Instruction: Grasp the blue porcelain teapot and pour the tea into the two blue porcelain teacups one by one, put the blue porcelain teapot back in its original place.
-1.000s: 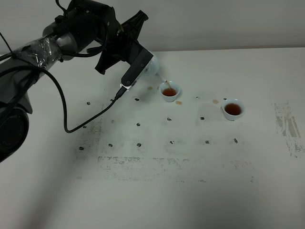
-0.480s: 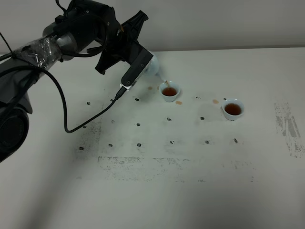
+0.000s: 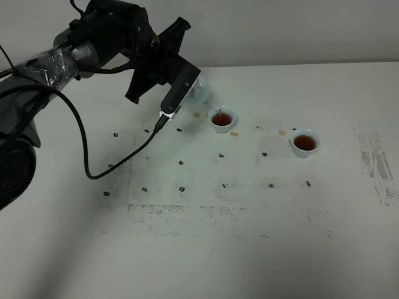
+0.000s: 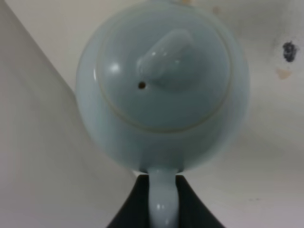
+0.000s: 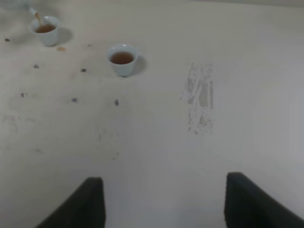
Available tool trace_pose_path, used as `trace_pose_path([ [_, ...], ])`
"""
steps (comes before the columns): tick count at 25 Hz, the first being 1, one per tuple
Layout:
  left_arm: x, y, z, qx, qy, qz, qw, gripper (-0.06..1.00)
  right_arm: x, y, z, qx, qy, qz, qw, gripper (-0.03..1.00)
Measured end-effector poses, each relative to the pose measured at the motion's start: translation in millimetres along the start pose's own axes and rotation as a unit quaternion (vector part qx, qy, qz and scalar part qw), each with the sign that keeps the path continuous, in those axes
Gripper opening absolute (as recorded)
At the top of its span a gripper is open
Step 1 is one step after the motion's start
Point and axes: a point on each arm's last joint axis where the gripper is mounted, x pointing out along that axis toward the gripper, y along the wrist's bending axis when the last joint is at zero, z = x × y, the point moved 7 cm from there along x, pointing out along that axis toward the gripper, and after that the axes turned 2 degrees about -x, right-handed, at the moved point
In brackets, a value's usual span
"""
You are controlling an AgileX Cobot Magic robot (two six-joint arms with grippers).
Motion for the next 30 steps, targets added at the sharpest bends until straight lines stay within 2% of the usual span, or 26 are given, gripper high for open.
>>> trace_pose_path([
  [4,-0.1,-5.6,-3.9,-0.039,-0.001,-0.013,0.999,0.0,0.0,0.0,0.0,0.0,0.0,0.0,1.0,0.52],
  [6,-0.1,-7.3,-5.5,-0.081,-0.004,-0.016,0.997,0.0,0.0,0.0,0.0,0.0,0.0,0.0,1.0,0.52],
  [8,-0.2,-9.2,-7.6,-0.147,-0.012,-0.018,0.989,0.0,0.0,0.0,0.0,0.0,0.0,0.0,1.0,0.52],
  [10,-1.4,-12.4,-8.3,-0.218,-0.03,-0.026,0.975,0.0,0.0,0.0,0.0,0.0,0.0,0.0,1.0,0.52],
  [12,-8.5,-15.8,-8.7,-0.284,-0.05,-0.041,0.957,0.0,0.0,0.0,0.0,0.0,0.0,0.0,1.0,0.52],
  [16,-41.0,-18.3,-10.6,-0.38,-0.092,-0.071,0.918,0.0,0.0,0.0,0.0,0.0,0.0,0.0,1.0,0.52],
  [18,-59.8,-19.4,-9.7,-0.412,-0.114,-0.087,0.9,0.0,0.0,0.0,0.0,0.0,0.0,0.0,1.0,0.52],
  [21,-75.7,-25.4,-1.4,-0.433,-0.137,-0.125,0.882,0.0,0.0,0.0,0.0,0.0,0.0,0.0,1.0,0.52],
  [30,-59.7,-60.3,27.9,-0.45,-0.166,-0.211,0.851,0.0,0.0,0.0,0.0,0.0,0.0,0.0,1.0,0.52],
])
